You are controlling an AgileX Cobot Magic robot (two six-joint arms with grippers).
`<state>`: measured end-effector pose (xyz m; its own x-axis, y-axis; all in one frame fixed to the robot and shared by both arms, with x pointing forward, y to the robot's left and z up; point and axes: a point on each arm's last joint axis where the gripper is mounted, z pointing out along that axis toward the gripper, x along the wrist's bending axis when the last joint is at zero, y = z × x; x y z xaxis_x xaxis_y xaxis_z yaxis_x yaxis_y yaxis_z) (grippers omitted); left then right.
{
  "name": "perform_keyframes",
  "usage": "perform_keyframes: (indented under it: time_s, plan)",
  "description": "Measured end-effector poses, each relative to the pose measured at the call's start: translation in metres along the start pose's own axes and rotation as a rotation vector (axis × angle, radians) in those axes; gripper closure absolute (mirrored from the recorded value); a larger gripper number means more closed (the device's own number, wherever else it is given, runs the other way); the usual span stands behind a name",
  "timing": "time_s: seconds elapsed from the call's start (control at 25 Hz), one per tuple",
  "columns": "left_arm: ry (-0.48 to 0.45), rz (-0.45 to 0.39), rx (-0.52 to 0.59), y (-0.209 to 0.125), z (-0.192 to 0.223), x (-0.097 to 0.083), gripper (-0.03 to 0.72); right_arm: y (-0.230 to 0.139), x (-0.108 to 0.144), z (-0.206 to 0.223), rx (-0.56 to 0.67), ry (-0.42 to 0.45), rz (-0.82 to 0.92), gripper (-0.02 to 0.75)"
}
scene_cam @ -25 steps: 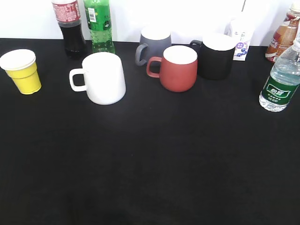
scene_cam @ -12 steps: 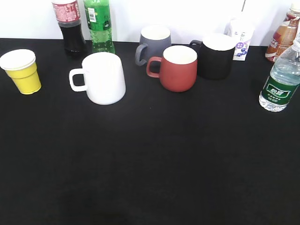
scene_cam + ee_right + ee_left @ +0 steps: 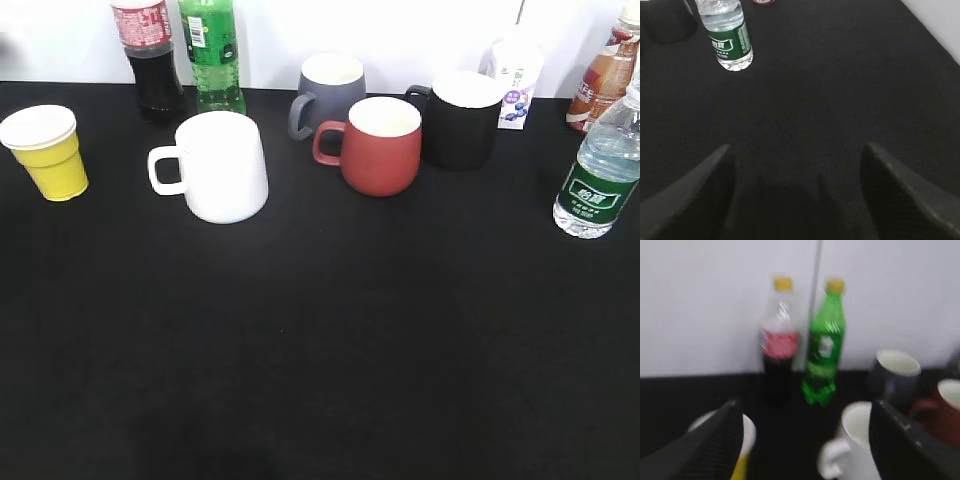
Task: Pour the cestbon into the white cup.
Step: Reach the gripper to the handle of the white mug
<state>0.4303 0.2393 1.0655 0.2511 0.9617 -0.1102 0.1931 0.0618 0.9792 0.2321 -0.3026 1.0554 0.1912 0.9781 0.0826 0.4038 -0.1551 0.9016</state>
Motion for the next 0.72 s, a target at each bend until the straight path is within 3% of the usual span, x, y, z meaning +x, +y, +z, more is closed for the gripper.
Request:
perform_keyframes:
  time_s: [0.08,0.16,0.36,0.48,0.72]
  plan:
    - [-0.028,-0.027,0.167,-0.046,0.035,-0.018,0.099,0.000,0.000,0.000,0.000,0.000,0.000,0.146]
    - [-0.019,-0.001,0.209,-0.076,0.060,-0.030,0.104,0.000,0.000,0.000,0.000,0.000,0.000,0.146]
    - [0.082,0.100,0.088,-0.117,0.097,-0.025,0.144,0.000,0.000,0.000,0.000,0.000,0.000,0.146]
    - [0.093,0.115,0.083,-0.123,0.101,-0.024,0.199,0.000,0.000,0.000,0.000,0.000,0.000,0.146]
    - [0.119,0.135,0.101,-0.142,0.126,-0.023,0.204,0.000,0.000,0.000,0.000,0.000,0.000,0.146]
